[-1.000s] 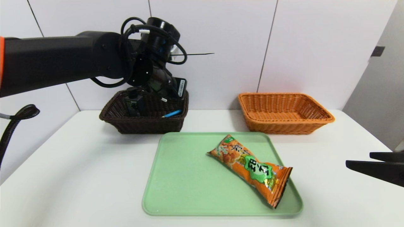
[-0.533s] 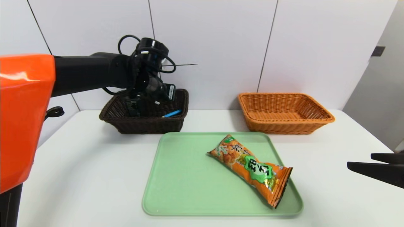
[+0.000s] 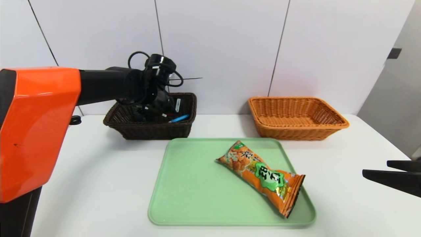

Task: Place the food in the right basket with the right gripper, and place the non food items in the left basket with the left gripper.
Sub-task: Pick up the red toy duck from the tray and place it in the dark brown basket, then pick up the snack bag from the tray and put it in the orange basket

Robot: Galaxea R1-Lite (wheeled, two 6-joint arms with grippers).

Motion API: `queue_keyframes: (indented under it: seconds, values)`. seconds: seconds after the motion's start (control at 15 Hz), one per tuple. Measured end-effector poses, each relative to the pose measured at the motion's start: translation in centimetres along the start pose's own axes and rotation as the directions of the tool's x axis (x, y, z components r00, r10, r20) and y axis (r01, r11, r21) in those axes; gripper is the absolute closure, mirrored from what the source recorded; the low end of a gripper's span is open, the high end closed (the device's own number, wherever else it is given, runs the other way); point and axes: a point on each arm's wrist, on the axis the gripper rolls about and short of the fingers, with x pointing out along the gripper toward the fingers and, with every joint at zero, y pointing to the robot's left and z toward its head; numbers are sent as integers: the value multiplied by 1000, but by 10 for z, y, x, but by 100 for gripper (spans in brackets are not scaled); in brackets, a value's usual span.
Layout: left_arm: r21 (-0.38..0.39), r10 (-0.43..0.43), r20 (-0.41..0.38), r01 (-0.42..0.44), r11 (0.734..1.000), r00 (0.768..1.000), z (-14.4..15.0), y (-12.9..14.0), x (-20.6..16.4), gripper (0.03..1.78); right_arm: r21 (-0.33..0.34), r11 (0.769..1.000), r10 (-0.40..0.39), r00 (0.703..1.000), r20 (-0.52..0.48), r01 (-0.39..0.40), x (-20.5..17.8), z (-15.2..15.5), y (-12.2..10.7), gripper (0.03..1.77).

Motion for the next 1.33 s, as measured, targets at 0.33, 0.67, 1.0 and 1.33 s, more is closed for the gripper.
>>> queue_keyframes:
  seconds: [0.33, 0.67, 1.0, 1.33]
  values:
    - [-6, 7, 6, -7, 1000, 1000, 2, 4, -4, 49, -3, 1000, 1, 1000, 9, -1, -2, 0, 1, 9]
    - [-8, -7, 38, 8, 1000, 999, 17, 7, -56, 31, -4, 1000, 2, 1000, 15, -2, -4, 0, 1, 9]
    - [-35, -77, -20, 77, 996, 997, 4, -9, -141, 21, -13, 1000, 13, 1000, 11, -13, -1, 3, 1, 9]
    - [-28, -128, -82, 126, 992, 988, -40, -7, -198, 16, -21, 999, 26, 1000, -8, -26, 11, 18, 1, 9]
